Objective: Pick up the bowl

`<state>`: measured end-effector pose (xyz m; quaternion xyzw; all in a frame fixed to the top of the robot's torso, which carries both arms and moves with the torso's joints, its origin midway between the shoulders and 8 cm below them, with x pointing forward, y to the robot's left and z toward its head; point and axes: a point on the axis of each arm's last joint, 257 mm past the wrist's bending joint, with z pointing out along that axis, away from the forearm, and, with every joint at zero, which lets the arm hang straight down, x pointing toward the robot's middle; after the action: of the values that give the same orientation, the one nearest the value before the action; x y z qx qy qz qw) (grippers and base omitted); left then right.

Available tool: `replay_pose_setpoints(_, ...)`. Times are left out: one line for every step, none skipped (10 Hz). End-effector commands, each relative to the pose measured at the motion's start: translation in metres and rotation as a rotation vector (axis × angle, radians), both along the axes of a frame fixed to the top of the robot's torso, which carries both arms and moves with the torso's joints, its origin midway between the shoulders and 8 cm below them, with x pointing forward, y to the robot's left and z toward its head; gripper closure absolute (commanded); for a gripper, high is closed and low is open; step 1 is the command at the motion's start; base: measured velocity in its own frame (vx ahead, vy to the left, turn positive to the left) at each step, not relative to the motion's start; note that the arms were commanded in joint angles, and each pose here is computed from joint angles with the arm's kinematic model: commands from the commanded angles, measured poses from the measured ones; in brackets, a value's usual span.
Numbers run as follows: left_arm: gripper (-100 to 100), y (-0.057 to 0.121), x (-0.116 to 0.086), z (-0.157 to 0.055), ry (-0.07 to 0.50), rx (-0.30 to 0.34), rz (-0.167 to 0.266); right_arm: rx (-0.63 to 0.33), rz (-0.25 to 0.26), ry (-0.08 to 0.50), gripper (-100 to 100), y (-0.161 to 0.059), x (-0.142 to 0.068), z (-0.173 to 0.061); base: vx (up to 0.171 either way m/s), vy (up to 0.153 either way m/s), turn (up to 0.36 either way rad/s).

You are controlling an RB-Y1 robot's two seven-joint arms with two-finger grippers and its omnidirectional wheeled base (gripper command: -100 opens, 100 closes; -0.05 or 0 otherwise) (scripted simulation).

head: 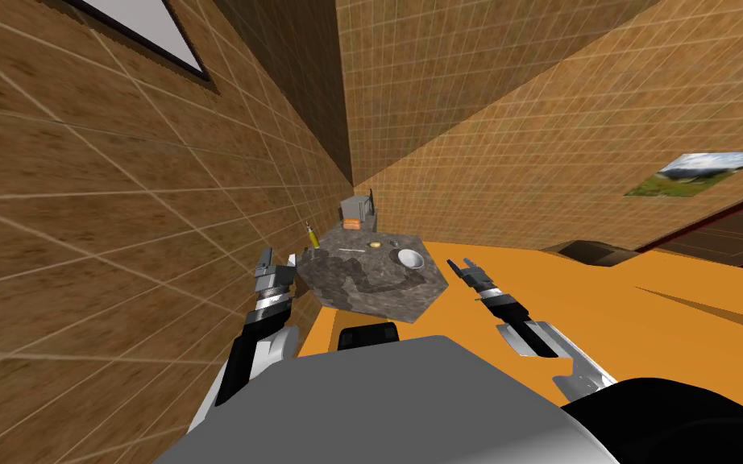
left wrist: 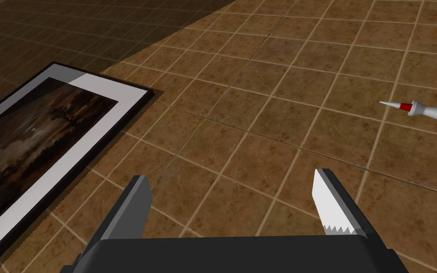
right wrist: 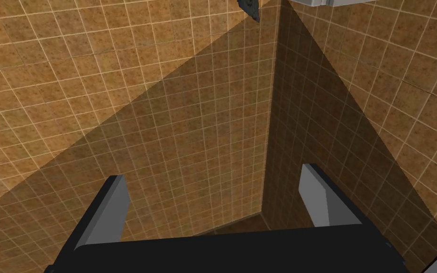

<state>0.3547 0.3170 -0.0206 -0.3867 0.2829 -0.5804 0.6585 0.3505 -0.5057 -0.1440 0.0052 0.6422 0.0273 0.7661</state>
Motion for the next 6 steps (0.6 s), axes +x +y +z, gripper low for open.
replay_pose_setpoints(0,0.000,0.000,0.000,0.000,0.000,0.000,-0.114,-0.020,0.047,-100,-0.021,-0.005,-0.006,-0.011,0.049,0.096)
replay_pose_setpoints(0,0.000,0.000,0.000,0.000,0.000,0.000,-0.110,-0.030,0.058,-100,-0.025,-0.007,-0.011,-0.013,0.036,0.049)
replay_pose_setpoints(0,0.000,0.000,0.000,0.000,0.000,0.000,-0.211,-0.035,0.091,-100,-0.039,-0.009,-0.012,-0.017,0.048,0.106)
replay_pose_setpoints(0,0.000,0.000,0.000,0.000,0.000,0.000,-0.206,-0.047,0.104,-100,-0.044,-0.012,-0.018,-0.010,0.036,0.061)
replay_pose_setpoints(0,0.000,0.000,0.000,0.000,0.000,0.000,-0.306,-0.048,0.139,-100,-0.057,-0.014,-0.019,-0.010,0.051,0.131)
replay_pose_setpoints(0,0.000,0.000,0.000,0.000,0.000,0.000,-0.301,-0.059,0.152,-100,-0.063,-0.017,-0.025,-0.010,0.046,0.047)
